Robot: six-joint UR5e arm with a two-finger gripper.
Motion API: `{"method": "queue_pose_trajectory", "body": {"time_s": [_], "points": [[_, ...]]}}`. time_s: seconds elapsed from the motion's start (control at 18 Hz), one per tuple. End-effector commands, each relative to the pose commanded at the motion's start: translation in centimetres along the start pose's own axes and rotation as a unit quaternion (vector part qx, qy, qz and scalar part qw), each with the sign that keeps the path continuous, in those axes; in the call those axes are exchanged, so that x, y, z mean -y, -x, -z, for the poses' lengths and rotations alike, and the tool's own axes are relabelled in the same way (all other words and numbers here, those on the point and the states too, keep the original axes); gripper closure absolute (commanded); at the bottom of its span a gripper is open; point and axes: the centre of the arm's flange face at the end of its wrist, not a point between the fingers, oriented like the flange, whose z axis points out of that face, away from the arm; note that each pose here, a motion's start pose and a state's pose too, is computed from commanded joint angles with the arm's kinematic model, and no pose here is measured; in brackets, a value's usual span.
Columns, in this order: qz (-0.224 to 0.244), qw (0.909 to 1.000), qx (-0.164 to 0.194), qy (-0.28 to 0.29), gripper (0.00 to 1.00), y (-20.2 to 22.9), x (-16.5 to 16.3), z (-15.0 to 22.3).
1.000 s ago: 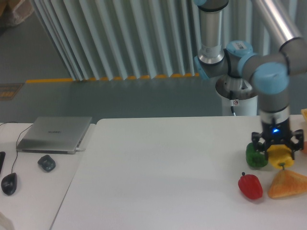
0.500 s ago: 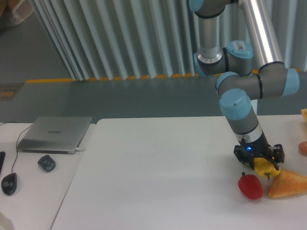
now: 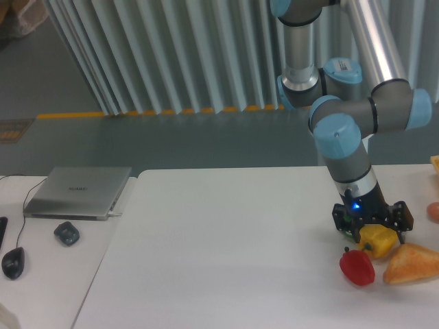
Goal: Place the yellow pepper on the table
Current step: 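Open the gripper and lift it off the yellow pepper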
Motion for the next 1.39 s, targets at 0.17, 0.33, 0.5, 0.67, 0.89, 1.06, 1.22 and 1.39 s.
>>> {"method": "queue_pose_trajectory", "body": {"time_s": [0.17, 0.33, 0.5, 0.67, 0.89, 1.06, 1.22, 1.39], "points": [[-0.106, 0.9933, -0.032, -0.032, 0.0, 2.8, 0.4, 2.3], [-0.239, 0.9682, -0.06, -0.044, 0.0, 3.8, 0.0, 3.0], [-0.305, 0.9476, -0.08, -0.052, 0.0, 5.2, -0.7, 3.2], [-0.411, 0.907, -0.085, -0.03, 0.0, 5.6, -1.2, 1.4], [-0.485, 0.8681, -0.106, -0.003, 0.0, 6.0, -2.9, -1.1], [-0.508, 0.8538, -0.115, 0.008, 0.0, 6.5, -3.7, -2.0], [-0.508, 0.8527, -0.122, 0.01, 0.0, 6.1, -4.0, -2.7], [-0.507, 0.8531, -0.124, 0.007, 0.0, 6.0, -4.0, -2.8]]}}
